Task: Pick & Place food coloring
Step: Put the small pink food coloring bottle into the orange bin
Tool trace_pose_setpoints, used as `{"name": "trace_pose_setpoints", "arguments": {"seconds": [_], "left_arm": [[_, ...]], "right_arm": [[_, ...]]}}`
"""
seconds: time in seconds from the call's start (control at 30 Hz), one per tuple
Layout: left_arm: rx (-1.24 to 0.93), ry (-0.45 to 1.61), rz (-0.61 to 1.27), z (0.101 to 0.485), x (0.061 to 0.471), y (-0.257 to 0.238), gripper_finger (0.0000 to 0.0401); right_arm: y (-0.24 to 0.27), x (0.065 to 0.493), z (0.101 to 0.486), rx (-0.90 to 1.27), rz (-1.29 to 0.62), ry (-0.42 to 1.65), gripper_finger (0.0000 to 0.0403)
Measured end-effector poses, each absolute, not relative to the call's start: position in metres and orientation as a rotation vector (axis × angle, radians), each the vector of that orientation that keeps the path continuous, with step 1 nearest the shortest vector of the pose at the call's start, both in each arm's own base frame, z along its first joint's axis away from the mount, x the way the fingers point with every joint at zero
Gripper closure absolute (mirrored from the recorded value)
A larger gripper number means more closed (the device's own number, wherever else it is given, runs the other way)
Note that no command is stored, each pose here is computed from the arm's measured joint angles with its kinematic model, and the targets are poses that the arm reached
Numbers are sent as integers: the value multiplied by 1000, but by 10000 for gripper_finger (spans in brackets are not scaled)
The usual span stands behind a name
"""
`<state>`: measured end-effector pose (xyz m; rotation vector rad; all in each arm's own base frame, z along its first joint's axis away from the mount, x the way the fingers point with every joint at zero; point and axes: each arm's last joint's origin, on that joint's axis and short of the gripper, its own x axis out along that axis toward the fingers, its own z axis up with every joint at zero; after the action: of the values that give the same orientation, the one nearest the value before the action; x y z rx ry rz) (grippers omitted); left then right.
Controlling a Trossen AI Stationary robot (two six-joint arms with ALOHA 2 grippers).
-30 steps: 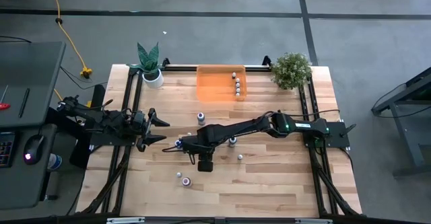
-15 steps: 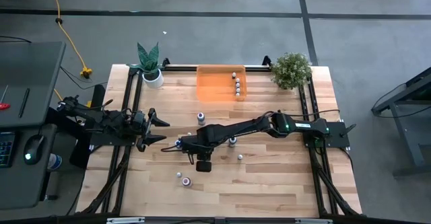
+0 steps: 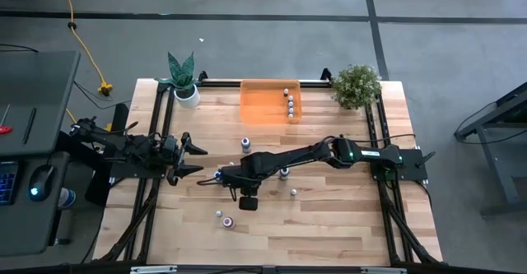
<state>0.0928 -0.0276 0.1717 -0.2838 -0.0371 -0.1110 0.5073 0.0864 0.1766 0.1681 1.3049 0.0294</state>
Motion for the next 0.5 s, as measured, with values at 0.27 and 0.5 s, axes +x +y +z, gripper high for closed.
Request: {"name": "trace_pose_setpoints", "arguments": {"seconds": [0.27,0.5], "left_arm": [[-284,-37,-111,172,93,-28,130],[-284,-37,-111,172,93,-28,130]], "right_arm": [[86,507,177,180,20,1305,363],[83,500,202,174,-63,1270,358]]}}
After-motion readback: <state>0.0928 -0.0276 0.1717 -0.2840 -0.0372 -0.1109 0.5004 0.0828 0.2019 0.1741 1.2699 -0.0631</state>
